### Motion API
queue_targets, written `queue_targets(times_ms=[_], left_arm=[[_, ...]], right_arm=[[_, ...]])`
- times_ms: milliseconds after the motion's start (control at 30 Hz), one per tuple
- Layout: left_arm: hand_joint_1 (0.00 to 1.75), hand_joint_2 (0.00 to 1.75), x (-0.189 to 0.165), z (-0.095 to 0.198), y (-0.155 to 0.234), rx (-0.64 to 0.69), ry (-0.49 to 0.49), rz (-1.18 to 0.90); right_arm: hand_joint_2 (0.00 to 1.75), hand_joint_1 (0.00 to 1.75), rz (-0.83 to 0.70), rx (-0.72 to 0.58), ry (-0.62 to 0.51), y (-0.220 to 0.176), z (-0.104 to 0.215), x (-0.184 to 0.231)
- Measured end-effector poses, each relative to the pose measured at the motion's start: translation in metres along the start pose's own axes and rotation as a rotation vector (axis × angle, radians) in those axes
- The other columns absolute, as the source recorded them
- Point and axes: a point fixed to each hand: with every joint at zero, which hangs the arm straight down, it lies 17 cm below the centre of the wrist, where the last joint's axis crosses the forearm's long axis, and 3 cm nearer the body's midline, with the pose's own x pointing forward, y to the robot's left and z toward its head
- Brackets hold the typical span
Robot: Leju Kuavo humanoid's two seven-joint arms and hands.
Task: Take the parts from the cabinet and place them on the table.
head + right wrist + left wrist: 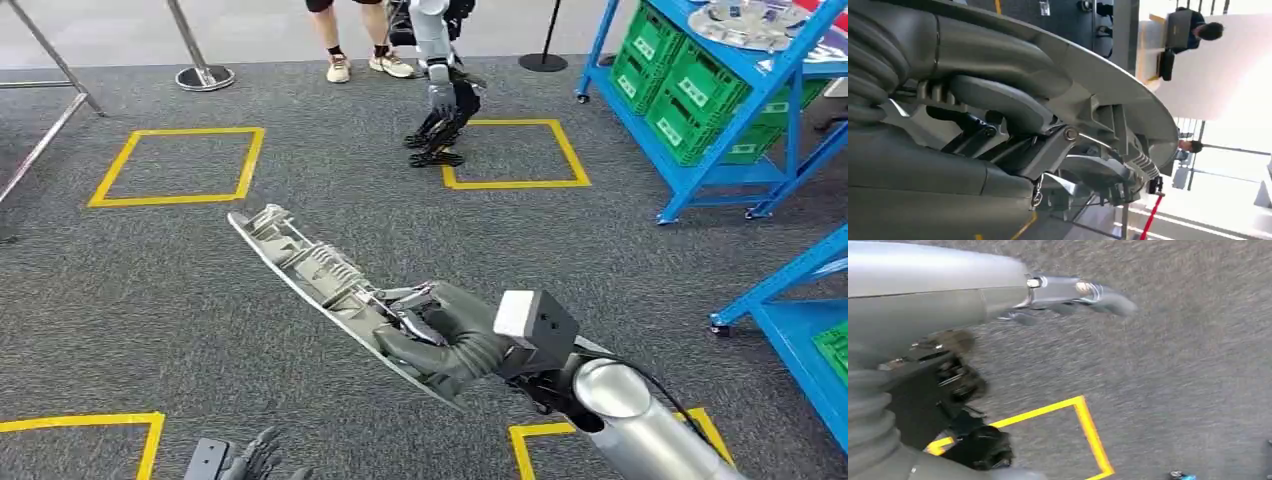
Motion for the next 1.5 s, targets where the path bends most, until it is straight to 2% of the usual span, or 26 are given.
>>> queue_targets(times_ms=[1267, 1500], left_arm=[[0.00, 1.75, 0.002, -0.001, -0.006, -0.011, -0.011, -0.002], [0.00, 1.75, -0.002, 0.002, -0.005, -0.013, -0.003, 0.000]], right_arm=[[1.75, 1.75, 0.007, -0.006, 0.006, 0.001, 0.010, -0.001], [1.75, 1.75, -0.012, 0.032, -0.018, 0.010, 0.010, 0.008]])
